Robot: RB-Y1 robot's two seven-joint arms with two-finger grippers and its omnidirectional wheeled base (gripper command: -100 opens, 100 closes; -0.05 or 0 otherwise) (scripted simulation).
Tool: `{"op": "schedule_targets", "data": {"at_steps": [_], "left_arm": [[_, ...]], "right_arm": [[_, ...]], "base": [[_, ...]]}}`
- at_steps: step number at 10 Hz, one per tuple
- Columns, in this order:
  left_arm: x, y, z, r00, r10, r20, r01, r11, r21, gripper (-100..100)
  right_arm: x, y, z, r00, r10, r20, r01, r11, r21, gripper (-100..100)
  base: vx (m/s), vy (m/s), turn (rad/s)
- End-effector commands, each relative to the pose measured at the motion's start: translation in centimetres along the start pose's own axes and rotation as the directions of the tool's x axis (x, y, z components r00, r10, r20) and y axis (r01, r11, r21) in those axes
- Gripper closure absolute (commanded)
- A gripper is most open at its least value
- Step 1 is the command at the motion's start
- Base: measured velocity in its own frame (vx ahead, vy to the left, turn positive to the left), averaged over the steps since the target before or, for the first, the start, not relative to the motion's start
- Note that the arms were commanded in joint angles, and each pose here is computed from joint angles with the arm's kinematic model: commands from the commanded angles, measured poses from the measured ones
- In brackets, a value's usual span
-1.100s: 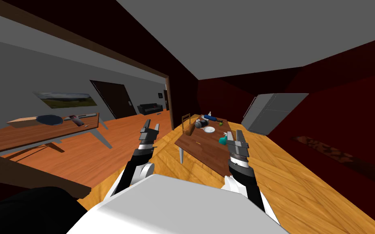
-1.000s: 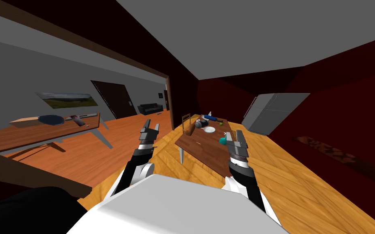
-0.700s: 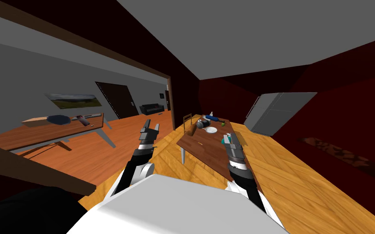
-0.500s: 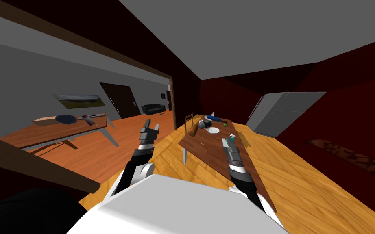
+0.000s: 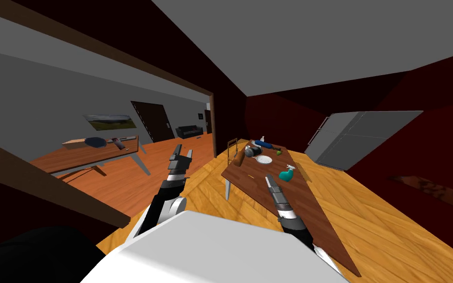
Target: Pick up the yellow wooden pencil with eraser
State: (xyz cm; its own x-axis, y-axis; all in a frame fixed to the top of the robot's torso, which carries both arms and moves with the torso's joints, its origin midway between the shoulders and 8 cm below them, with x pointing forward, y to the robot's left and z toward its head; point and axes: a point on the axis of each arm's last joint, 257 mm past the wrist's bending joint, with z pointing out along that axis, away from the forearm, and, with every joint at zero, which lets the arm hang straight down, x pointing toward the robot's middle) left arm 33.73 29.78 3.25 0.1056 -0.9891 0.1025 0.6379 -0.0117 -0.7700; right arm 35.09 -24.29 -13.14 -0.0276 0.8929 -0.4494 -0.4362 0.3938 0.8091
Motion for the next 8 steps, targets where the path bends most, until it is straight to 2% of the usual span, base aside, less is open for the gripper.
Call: {"op": "schedule_targets", "data": {"at_steps": [1,2,3,4,6,7,8], "left_arm": [[0.0,0.0,0.0,1.0,0.0,0.0,0.0,1.0,0.0,0],[0.0,0.0,0.0,1.0,0.0,0.0,0.0,1.0,0.0,0],[0.0,0.0,0.0,1.0,0.0,0.0,0.0,1.0,0.0,0],[0.0,0.0,0.0,1.0,0.0,0.0,0.0,1.0,0.0,0],[0.0,0.0,0.0,1.0,0.0,0.0,0.0,1.0,0.0,0],[0.0,0.0,0.0,1.0,0.0,0.0,0.0,1.0,0.0,0],[0.0,0.0,0.0,1.0,0.0,0.0,0.0,1.0,0.0,0]], "right_arm": [[1.2,-2.7,-2.0,0.997,-0.037,-0.072,0.042,0.997,0.065,-100],[1.2,-2.7,-2.0,0.996,-0.039,-0.075,0.043,0.997,0.066,-100],[2.2,-4.4,-3.7,0.988,-0.069,-0.136,0.084,0.991,0.103,-100],[2.3,-5.1,-4.0,0.988,-0.066,-0.139,0.083,0.989,0.119,-100],[4.1,-8.8,-8.3,0.955,-0.117,-0.273,0.173,0.966,0.193,-100],[4.2,-9.6,-8.9,0.954,-0.112,-0.279,0.175,0.961,0.213,-100],[4.8,-11.1,-11.2,0.928,-0.133,-0.349,0.225,0.945,0.236,-100]], "base": [[0.028,0.116,0.12],[0.033,0.092,0.044],[0.033,0.105,0.115],[0.03,0.081,0.048],[0.082,0.135,0.169],[0.065,0.121,0.053],[0.022,0.139,0.107]]}}
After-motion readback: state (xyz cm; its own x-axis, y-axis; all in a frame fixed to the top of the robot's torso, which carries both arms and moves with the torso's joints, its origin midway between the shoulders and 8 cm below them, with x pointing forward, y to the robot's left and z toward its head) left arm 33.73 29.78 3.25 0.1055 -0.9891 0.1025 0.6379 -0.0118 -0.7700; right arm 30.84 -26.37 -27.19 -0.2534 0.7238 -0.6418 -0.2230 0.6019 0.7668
